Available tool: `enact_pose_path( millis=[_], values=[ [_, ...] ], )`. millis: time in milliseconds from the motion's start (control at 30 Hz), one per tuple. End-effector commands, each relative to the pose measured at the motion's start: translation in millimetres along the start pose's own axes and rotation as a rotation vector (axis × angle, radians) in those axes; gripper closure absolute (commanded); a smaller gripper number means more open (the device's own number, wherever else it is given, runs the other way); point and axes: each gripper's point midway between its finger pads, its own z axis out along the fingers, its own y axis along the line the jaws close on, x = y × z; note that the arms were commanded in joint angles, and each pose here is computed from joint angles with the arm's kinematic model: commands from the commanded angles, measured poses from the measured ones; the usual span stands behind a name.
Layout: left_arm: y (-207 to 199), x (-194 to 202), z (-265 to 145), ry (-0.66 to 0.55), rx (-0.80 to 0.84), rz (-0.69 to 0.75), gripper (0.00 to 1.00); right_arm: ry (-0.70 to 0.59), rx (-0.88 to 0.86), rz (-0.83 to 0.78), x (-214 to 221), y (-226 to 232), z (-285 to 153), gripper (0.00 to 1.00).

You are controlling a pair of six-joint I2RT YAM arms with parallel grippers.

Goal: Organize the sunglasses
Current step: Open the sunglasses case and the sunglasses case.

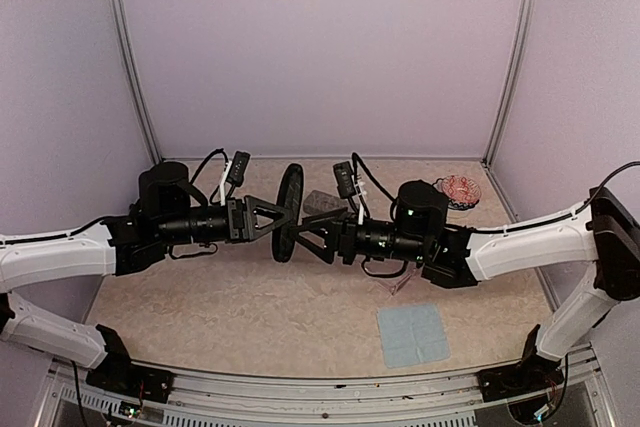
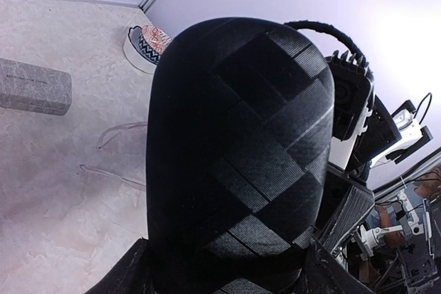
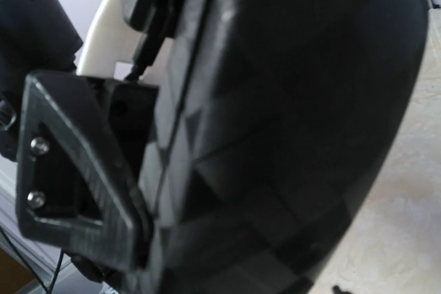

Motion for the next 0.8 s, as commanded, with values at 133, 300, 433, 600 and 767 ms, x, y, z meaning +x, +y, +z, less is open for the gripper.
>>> enact_pose_path(
  millis=[133,300,433,600,767],
  values=[
    [-20.4,-4.6,-5.9,-0.035,0.074,0.033,1.00,-0.019,-0.007,-0.012,-5.3,5.7,8.9,0.34],
    [-25.8,-1.6,-5.9,-0.025,0.099,0.044,1.00,-0.003,0.032,-0.004,-1.3,-2.7,11.7,0.35],
    [-29.3,0.9,-5.8,-0.015,0.118,0.049,1.00,0.007,0.067,0.006,3.8,-11.0,12.2,0.37],
    [-37.1,0.7,-9.6,-0.017,0.153,0.054,1.00,0.028,0.169,0.003,12.4,-30.8,8.1,0.40],
    [-50.6,4.8,-14.0,-0.003,0.230,0.059,1.00,0.066,0.274,0.010,25.4,-51.5,2.2,0.43]
  ],
)
